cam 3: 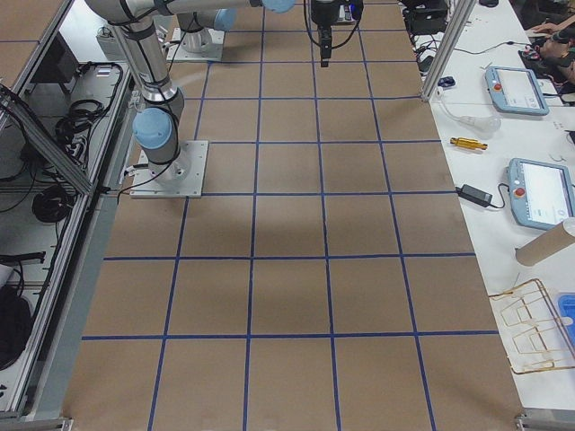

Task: Weigh mango
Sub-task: 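Lower the left gripper onto the red-yellow mango and close on it, then lift the mango with the left gripper and carry it over the scale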

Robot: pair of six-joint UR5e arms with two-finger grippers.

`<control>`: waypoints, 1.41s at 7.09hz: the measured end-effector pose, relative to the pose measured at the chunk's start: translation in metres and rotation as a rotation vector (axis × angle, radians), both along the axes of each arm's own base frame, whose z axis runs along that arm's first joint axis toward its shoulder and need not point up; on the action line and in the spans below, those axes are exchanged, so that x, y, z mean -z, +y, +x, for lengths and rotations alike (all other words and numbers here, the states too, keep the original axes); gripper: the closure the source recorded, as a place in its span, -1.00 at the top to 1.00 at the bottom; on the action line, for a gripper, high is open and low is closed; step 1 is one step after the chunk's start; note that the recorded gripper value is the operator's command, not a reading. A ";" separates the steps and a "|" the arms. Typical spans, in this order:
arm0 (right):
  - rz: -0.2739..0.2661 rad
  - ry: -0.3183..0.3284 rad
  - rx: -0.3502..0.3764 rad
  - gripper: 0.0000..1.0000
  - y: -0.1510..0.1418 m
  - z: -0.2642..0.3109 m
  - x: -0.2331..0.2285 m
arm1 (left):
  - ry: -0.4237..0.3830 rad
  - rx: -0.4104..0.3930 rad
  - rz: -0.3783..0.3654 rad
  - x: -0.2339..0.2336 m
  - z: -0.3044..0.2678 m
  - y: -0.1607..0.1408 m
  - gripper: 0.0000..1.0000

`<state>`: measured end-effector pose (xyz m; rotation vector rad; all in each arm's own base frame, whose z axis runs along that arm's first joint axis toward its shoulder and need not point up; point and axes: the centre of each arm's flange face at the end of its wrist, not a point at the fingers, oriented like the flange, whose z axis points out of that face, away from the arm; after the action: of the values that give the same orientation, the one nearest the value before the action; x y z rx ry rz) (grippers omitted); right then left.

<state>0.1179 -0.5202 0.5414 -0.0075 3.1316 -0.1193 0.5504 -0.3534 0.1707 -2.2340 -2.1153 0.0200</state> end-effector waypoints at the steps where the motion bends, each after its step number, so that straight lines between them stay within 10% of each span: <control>1: 0.000 0.000 0.000 1.00 0.000 0.000 0.000 | -0.002 0.001 -0.002 0.001 0.002 0.000 -0.54; 4: 0.000 0.001 0.001 1.00 0.000 0.000 0.000 | -0.005 0.007 -0.004 0.001 0.003 -0.001 -0.89; 10: 0.000 0.001 0.000 1.00 0.000 0.000 0.000 | -0.084 -0.043 -0.037 -0.052 -0.007 -0.037 -0.95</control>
<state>0.1176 -0.5202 0.5415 -0.0068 3.1326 -0.1196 0.5437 -0.3906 0.2226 -2.2476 -2.2229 -0.0329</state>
